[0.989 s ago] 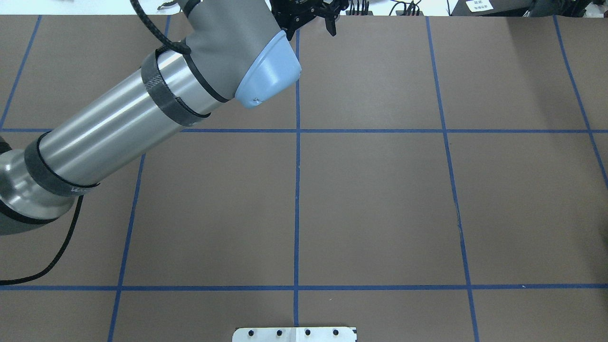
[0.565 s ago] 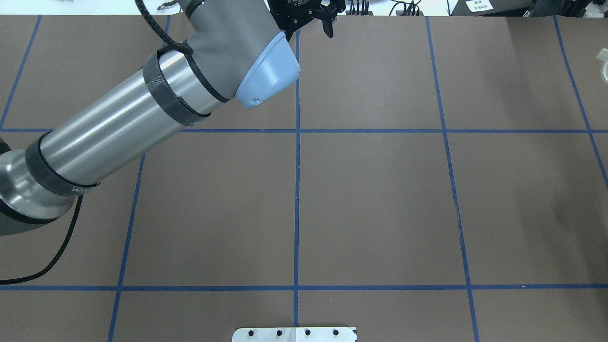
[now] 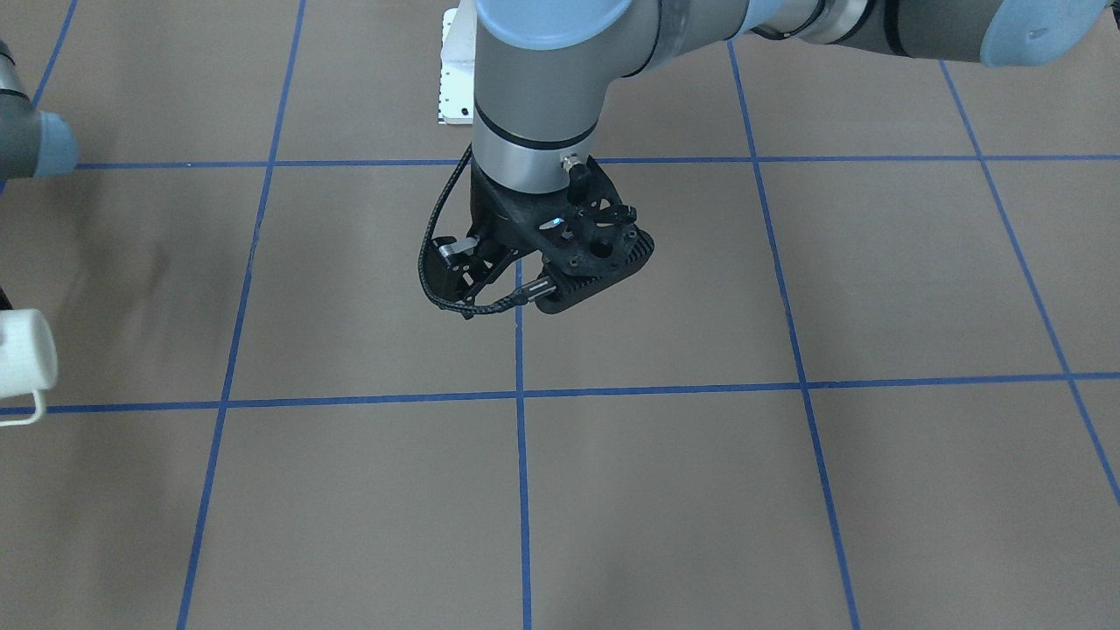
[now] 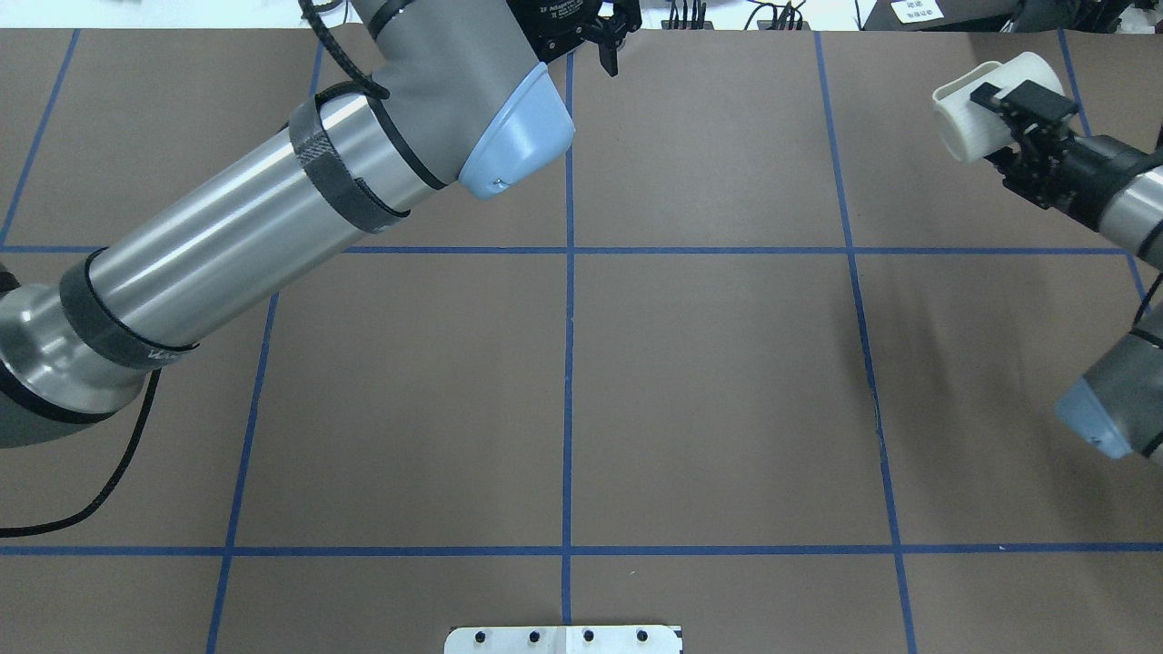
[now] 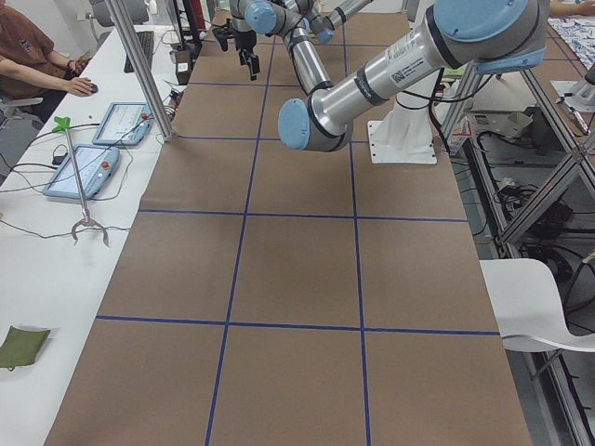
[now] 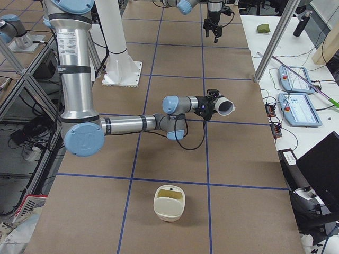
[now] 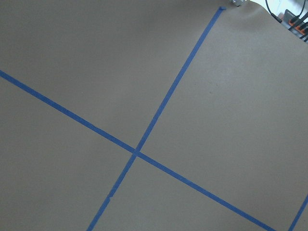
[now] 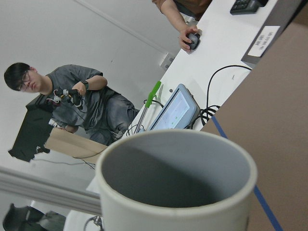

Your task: Left arm hands cup to right arm to dump lemon

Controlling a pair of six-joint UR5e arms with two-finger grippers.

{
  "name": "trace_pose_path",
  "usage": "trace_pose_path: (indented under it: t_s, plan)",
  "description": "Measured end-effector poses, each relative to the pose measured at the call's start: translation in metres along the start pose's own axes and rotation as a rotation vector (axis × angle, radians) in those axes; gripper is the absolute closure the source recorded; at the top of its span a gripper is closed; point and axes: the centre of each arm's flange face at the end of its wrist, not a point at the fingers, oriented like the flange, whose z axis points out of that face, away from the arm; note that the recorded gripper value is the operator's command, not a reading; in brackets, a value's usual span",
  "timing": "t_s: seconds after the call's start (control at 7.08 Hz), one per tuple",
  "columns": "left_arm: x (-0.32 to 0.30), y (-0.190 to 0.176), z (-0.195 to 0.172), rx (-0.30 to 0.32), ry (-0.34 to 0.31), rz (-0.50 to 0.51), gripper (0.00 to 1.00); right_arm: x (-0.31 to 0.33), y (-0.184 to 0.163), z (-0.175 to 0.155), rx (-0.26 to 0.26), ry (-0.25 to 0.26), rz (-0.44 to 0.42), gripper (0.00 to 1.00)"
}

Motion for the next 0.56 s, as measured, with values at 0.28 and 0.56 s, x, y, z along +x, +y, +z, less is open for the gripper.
trace_pose_path:
  t_s: [0.28, 0.56]
  plan:
    - [0.001, -0.007, 0.014, 0.008, -0.027, 0.013, 0.0, -0.052, 0.126, 0.066, 0.091, 0.085, -0.316, 1.0]
    - [0.002, 0.001, 0.026, 0.0, -0.044, 0.054, 0.01, -0.102, 0.235, 0.091, 0.136, 0.178, -0.567, 0.99]
